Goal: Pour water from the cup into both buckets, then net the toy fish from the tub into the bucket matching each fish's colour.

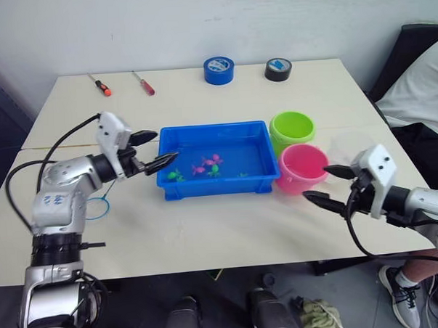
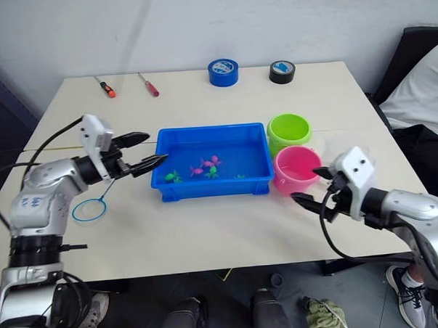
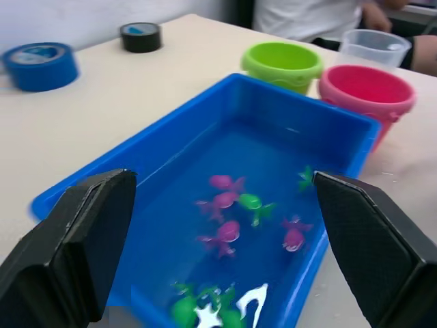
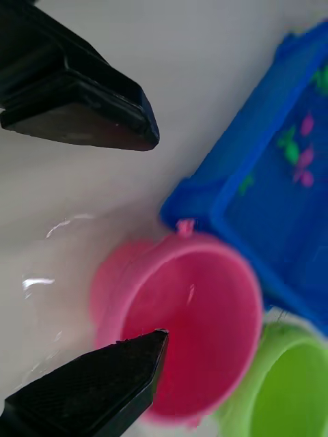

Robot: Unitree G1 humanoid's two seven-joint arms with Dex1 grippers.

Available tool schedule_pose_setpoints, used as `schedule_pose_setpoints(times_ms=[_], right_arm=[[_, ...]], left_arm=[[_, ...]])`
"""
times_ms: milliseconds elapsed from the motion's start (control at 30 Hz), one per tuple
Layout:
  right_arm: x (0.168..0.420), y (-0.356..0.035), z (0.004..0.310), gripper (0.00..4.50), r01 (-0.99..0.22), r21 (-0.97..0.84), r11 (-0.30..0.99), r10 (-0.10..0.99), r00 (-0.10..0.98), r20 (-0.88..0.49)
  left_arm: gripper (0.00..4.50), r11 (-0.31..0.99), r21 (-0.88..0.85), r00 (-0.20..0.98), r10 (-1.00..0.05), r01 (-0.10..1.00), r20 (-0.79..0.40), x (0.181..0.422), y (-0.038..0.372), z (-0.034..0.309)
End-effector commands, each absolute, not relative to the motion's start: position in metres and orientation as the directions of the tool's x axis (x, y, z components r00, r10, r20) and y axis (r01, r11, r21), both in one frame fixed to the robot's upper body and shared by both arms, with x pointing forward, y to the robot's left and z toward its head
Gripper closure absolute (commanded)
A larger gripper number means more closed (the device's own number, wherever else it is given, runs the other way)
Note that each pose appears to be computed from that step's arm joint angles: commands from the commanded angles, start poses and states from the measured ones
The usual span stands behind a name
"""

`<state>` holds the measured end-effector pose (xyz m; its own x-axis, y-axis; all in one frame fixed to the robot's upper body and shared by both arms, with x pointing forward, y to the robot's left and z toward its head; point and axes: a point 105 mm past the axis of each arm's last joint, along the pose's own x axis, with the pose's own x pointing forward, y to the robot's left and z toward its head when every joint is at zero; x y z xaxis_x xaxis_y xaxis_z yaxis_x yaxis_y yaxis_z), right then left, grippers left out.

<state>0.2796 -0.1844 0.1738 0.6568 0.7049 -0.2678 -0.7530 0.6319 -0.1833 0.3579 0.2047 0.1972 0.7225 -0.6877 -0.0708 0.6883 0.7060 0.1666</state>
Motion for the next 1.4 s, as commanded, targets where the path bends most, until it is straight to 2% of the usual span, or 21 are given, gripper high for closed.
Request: schedule_pose_setpoints(times_ms=[33, 233, 567, 700, 900, 1267, 1300, 1333, 1400], right_arm=[[0.266, -0.148, 0.185, 0.04, -0.85, -0.212, 0.483, 0.83, 0.521, -0.197], [0.256, -0.115, 0.186, 0.04, -0.912, -0.202, 0.358, 0.911, 0.388, -0.138], [0.253, -0.106, 0.186, 0.04, -0.921, -0.221, 0.32, 0.929, 0.351, -0.119], [0.251, -0.104, 0.186, 0.04, -0.924, -0.218, 0.314, 0.93, 0.346, -0.122], [0.251, -0.105, 0.188, 0.04, -0.917, -0.227, 0.327, 0.925, 0.36, -0.123], [0.247, -0.109, 0.19, 0.04, -0.903, -0.229, 0.363, 0.909, 0.398, -0.127], [0.247, -0.109, 0.19, 0.0, -0.902, -0.229, 0.366, 0.908, 0.4, -0.126], [0.247, -0.109, 0.19, 0.0, -0.901, -0.228, 0.37, 0.907, 0.404, -0.123], [0.247, -0.109, 0.19, 0.0, -0.899, -0.226, 0.376, 0.905, 0.408, -0.119]], left_arm=[[0.0, 0.787, 0.177, 0.806, -0.588, 0.59, -0.069, 0.348, 0.239, 0.192], [0.0, 0.872, 0.15, 0.883, -0.45, 0.467, -0.134, 0.343, 0.285, 0.159], [0.0, 0.949, 0.142, 0.948, -0.254, 0.283, -0.194, 0.368, 0.337, 0.127], [0.0, 0.956, 0.135, 0.946, -0.226, 0.261, -0.232, 0.379, 0.337, 0.113], [0.0, 0.947, 0.126, 0.917, -0.244, 0.295, -0.316, 0.389, 0.32, 0.089], [0.0, 0.957, 0.085, 0.885, -0.22, 0.278, -0.41, 0.382, 0.322, 0.064], [0.52, 0.956, 0.085, 0.884, -0.223, 0.28, -0.411, 0.382, 0.321, 0.063], [0.74, 0.955, 0.084, 0.883, -0.226, 0.284, -0.411, 0.382, 0.32, 0.063], [1.53, 0.954, 0.083, 0.882, -0.231, 0.288, -0.41, 0.382, 0.319, 0.063]])
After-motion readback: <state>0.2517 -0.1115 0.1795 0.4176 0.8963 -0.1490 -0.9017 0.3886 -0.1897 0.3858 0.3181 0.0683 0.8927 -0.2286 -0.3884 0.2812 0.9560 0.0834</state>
